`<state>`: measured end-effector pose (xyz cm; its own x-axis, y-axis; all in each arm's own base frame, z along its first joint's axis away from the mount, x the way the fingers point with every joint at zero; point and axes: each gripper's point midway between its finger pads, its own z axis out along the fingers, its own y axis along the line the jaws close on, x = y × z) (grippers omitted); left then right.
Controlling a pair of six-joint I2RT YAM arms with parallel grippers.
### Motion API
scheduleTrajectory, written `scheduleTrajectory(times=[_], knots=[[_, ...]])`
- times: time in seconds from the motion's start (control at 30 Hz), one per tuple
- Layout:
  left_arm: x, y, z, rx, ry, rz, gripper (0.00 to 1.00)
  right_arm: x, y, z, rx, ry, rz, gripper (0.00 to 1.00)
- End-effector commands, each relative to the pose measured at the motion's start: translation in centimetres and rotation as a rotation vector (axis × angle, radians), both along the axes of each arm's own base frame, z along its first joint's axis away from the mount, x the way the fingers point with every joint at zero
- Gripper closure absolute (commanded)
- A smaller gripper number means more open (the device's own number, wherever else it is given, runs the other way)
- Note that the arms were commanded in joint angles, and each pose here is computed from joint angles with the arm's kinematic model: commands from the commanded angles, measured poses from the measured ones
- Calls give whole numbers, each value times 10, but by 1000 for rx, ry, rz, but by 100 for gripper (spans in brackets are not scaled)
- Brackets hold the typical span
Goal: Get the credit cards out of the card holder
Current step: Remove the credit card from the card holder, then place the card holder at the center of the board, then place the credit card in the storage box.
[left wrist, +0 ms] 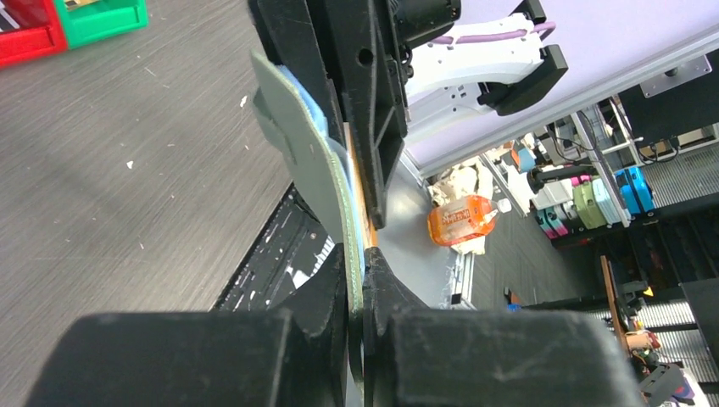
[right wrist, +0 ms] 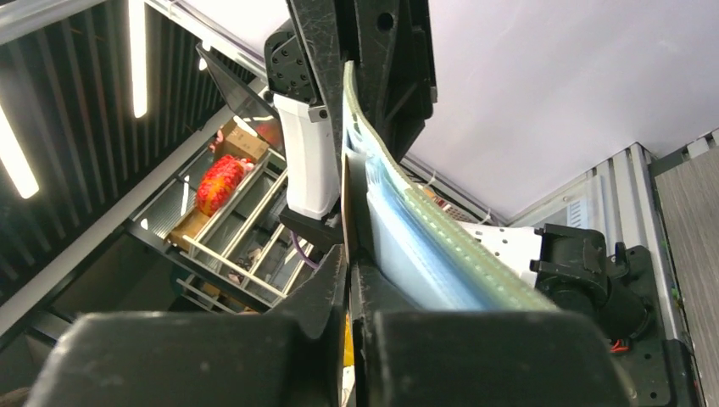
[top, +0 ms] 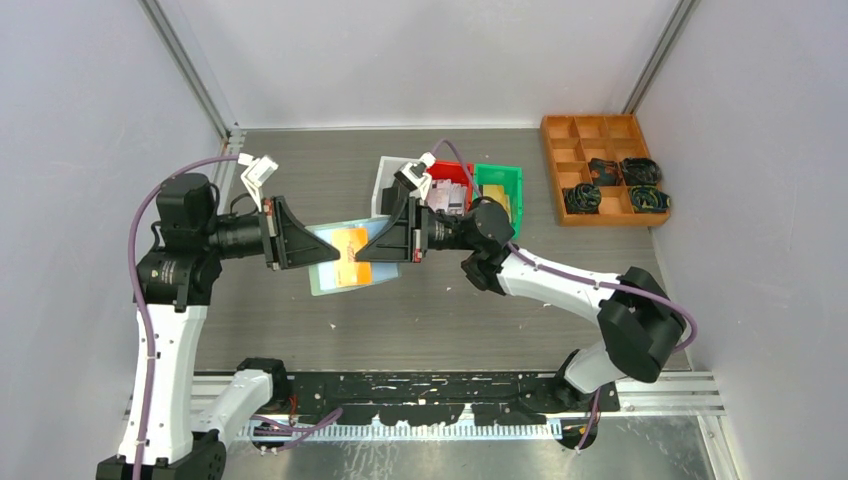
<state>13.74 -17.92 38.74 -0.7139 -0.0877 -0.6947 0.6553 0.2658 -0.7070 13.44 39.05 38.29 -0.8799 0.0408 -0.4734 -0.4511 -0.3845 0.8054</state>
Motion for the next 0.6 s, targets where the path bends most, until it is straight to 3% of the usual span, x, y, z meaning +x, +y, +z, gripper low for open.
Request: scheduleTrajectory(times=[0.0,0.23,0.33,0.43,0.57], knots=[[-2,2,6,27,-91,8,100,-8,-9,29,76,-87,16,97],[6,14,-13,179,-172,50,100,49,-51,-6,-120,-100,-181,99],[11,19,-26,241,-175,69,100,75,-77,-28,-283,-146,-319,99],[18,27,-46,320,-194,81,100,111,-115,-68,-569,-175,-524,99],[27,33,-87,420,-154,50,100,162,-168,-97,-763,-101,-750,99]])
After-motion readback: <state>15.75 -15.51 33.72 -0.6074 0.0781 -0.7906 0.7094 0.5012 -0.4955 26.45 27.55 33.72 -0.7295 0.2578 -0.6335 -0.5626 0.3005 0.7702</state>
